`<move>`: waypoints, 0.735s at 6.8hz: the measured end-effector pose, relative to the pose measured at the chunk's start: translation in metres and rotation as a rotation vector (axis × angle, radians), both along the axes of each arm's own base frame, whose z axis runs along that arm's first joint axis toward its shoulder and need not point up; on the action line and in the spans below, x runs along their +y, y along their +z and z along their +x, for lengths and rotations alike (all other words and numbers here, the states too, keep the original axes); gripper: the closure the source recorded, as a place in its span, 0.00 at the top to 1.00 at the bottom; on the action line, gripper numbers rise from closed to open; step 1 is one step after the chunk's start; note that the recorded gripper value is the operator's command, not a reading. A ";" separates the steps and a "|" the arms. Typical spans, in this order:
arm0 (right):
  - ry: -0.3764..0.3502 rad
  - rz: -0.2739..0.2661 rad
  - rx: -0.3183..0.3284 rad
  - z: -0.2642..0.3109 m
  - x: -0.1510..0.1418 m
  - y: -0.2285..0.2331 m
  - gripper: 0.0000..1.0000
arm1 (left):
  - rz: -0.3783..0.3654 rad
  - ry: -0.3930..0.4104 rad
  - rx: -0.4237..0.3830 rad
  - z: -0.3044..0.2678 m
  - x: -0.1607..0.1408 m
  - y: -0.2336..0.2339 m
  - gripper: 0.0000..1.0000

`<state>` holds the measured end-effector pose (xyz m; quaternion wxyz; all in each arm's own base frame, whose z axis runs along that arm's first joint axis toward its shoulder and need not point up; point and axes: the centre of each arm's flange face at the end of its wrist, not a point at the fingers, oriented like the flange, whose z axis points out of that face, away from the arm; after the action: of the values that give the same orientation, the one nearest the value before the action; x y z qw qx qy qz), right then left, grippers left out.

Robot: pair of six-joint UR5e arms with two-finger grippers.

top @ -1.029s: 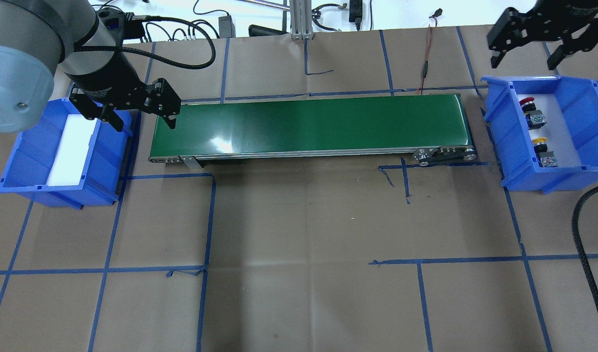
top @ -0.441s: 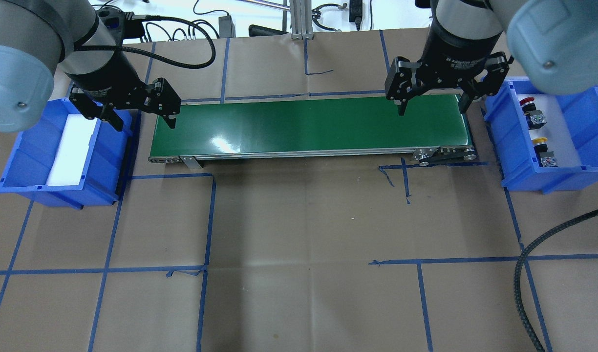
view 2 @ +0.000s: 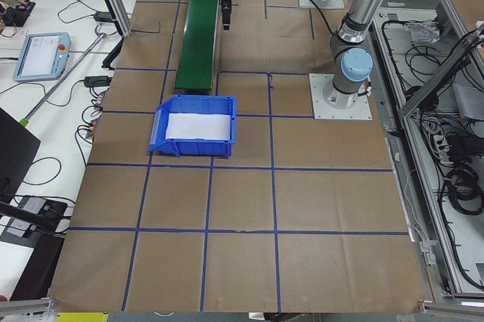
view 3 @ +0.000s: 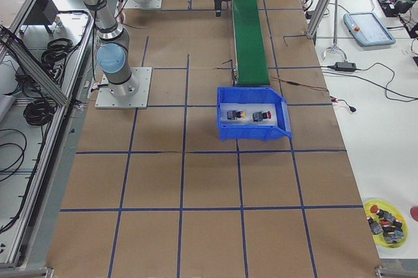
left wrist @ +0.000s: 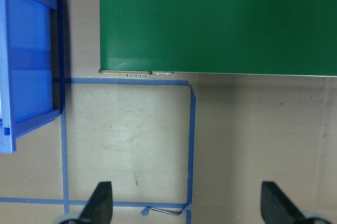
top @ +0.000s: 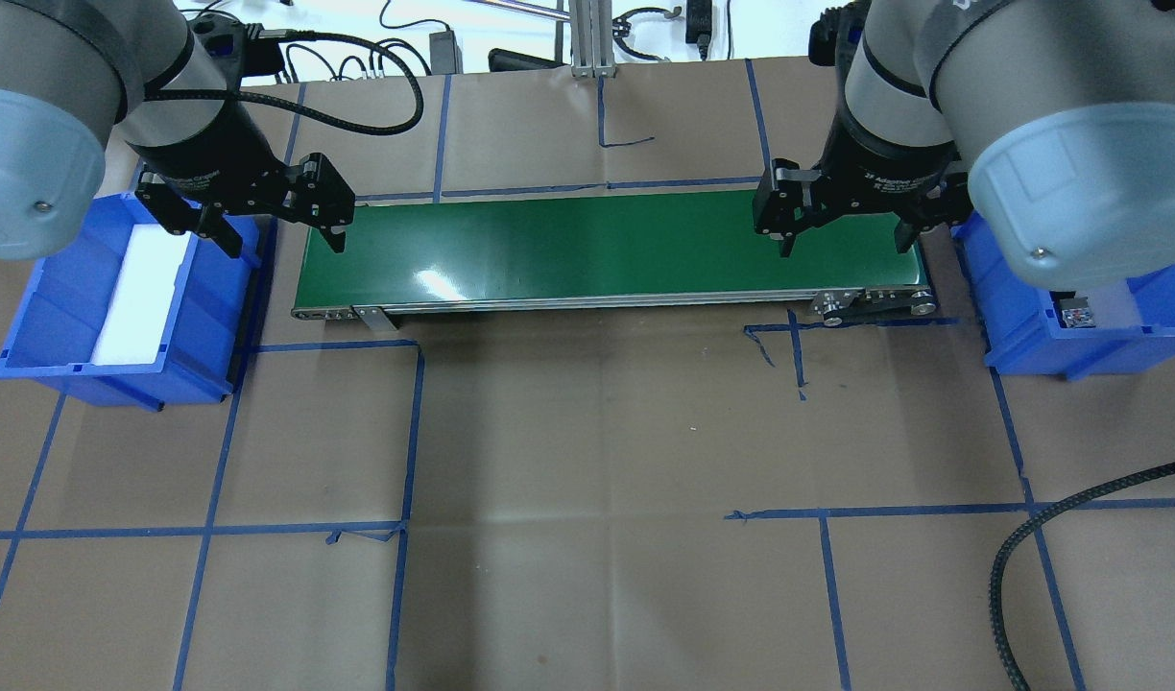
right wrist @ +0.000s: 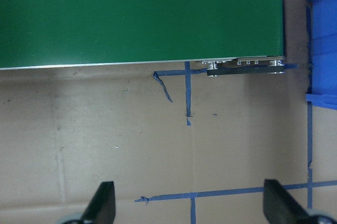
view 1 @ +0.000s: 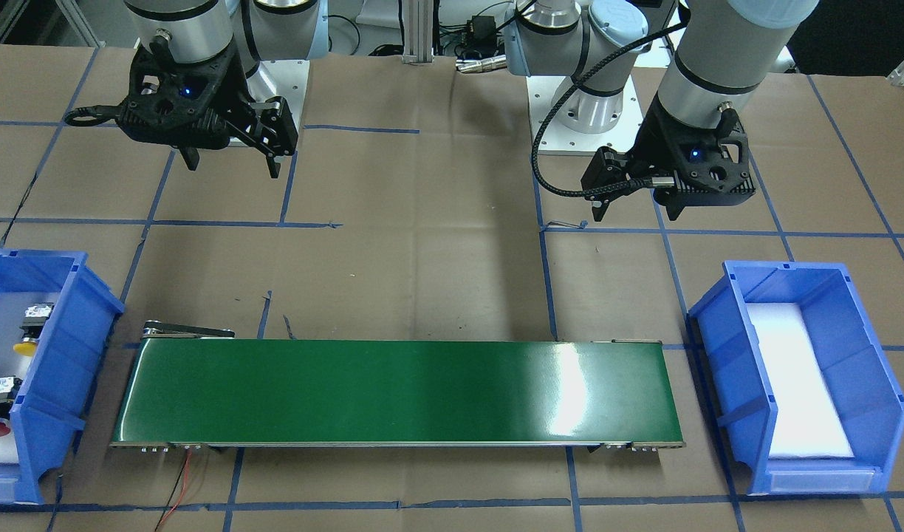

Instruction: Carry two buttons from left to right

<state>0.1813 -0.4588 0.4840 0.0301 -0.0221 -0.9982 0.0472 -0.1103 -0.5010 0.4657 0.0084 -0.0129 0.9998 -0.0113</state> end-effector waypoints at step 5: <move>0.049 -0.023 -0.059 0.003 0.001 0.007 0.99 | -0.001 0.000 0.000 0.000 0.000 0.001 1.00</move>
<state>0.1840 -0.4580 0.4913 -0.0007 0.0005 -0.9983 0.0588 -0.1103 -0.5010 0.4663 0.0083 -0.0129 0.9998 -0.0119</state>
